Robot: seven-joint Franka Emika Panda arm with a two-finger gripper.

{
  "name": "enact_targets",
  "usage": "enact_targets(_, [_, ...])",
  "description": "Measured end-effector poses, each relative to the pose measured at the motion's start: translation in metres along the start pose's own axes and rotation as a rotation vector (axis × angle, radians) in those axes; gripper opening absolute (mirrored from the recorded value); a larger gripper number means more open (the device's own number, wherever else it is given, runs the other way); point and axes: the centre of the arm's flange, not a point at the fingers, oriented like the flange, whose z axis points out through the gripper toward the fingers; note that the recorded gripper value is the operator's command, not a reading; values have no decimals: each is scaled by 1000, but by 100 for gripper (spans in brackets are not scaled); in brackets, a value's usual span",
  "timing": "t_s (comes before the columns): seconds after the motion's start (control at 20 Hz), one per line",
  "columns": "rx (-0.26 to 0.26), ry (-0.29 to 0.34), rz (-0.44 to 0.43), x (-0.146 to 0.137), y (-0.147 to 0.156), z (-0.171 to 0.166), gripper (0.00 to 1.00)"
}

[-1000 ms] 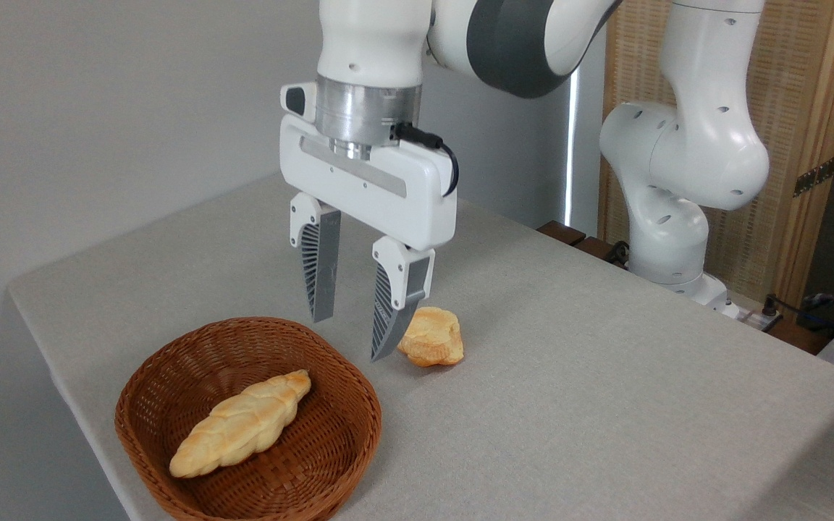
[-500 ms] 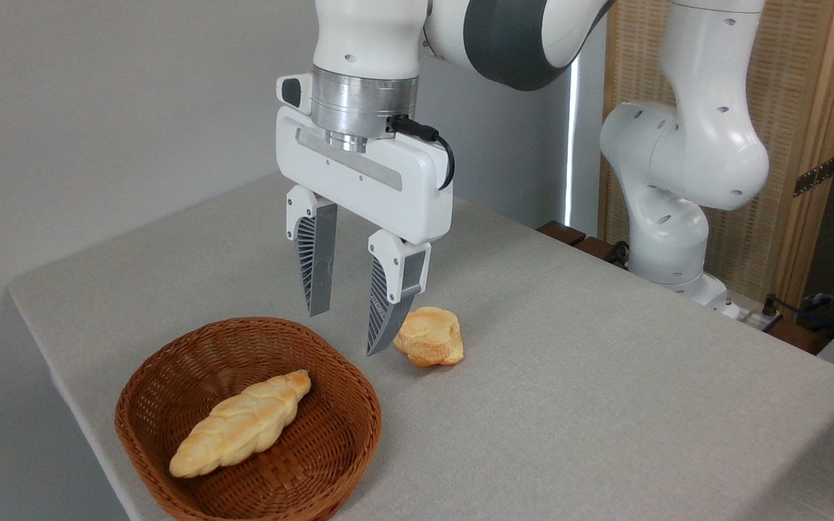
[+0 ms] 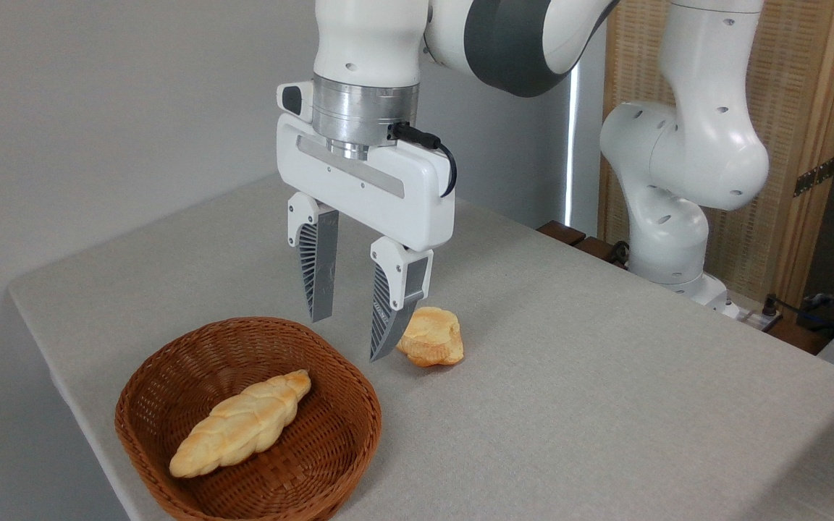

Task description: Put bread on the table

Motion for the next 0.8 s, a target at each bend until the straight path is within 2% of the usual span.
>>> enact_targets(0.8, [-15,11,-18,1,1,1,100])
